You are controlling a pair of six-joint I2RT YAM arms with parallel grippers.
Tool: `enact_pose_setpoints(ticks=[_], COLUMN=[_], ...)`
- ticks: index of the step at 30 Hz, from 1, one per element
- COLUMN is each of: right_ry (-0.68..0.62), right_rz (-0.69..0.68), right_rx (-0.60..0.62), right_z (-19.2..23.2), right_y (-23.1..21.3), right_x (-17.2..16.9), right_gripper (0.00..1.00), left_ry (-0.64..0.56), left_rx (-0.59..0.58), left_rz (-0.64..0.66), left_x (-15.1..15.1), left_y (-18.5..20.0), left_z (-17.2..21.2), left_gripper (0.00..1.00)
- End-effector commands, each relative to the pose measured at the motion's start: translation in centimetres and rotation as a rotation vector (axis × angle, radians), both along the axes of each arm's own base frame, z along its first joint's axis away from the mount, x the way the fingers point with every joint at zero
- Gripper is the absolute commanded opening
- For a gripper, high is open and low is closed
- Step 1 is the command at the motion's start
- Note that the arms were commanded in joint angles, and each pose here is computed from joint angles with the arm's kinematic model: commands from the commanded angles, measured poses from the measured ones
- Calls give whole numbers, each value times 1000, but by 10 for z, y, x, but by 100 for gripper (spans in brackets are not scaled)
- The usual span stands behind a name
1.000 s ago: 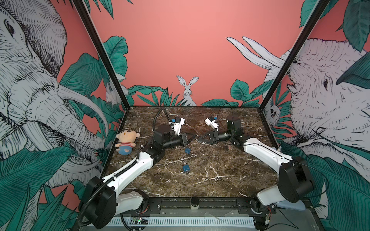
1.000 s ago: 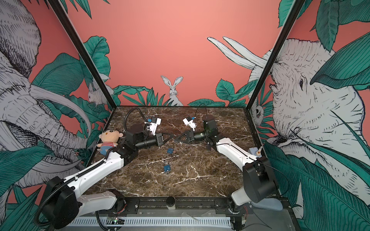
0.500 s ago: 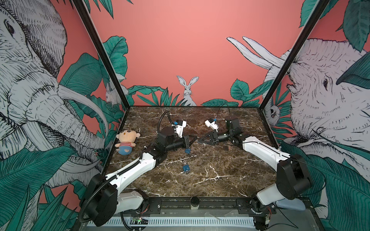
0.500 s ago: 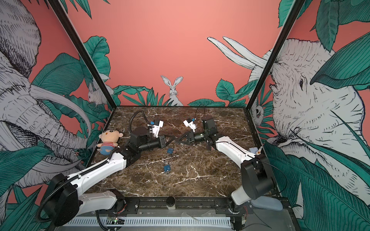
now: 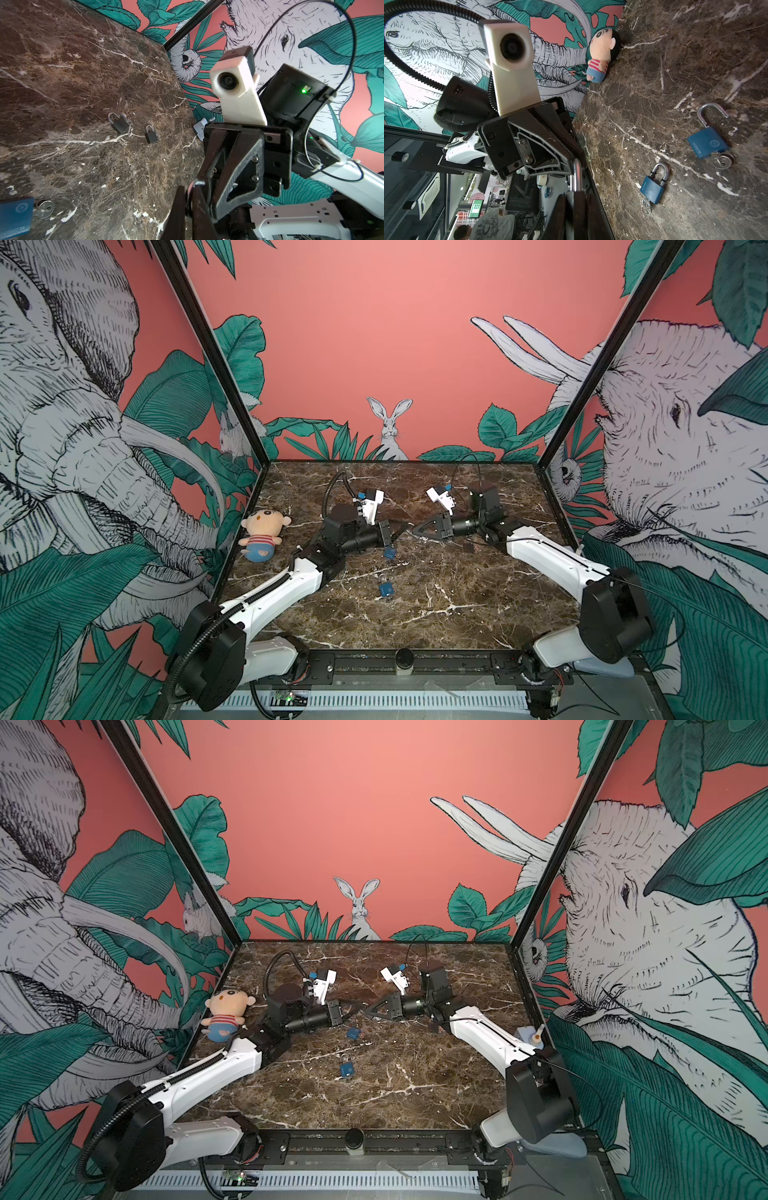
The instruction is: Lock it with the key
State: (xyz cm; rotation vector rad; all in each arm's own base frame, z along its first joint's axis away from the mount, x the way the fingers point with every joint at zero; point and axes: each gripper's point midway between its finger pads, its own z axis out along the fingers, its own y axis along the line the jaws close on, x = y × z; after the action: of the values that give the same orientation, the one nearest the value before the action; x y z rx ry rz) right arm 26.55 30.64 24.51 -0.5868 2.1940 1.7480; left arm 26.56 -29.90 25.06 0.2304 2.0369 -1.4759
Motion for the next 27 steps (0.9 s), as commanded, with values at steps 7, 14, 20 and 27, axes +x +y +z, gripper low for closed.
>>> enact_pose_setpoints(ticks=[7,14,20,27], right_ry=[-158,-152,-149,-148], right_rz=[-37,-33,-26,-19], right_rx=[50,52,57,59], right_z=[21,21,22,22], right_y=[7,8,9,9], right_x=[12,12,11,10], right_gripper=[0,0,0,0], left_ry=[-30,-31,-37,-37], left_rx=[-87,-89,-90,-93], left_rz=[-131,-123,-121,-117], left_x=[-25,-23,-20,-14], left_y=[-4,-2,-3,-5], left_z=[34,34,36,35], left_gripper=[22,22,21,20])
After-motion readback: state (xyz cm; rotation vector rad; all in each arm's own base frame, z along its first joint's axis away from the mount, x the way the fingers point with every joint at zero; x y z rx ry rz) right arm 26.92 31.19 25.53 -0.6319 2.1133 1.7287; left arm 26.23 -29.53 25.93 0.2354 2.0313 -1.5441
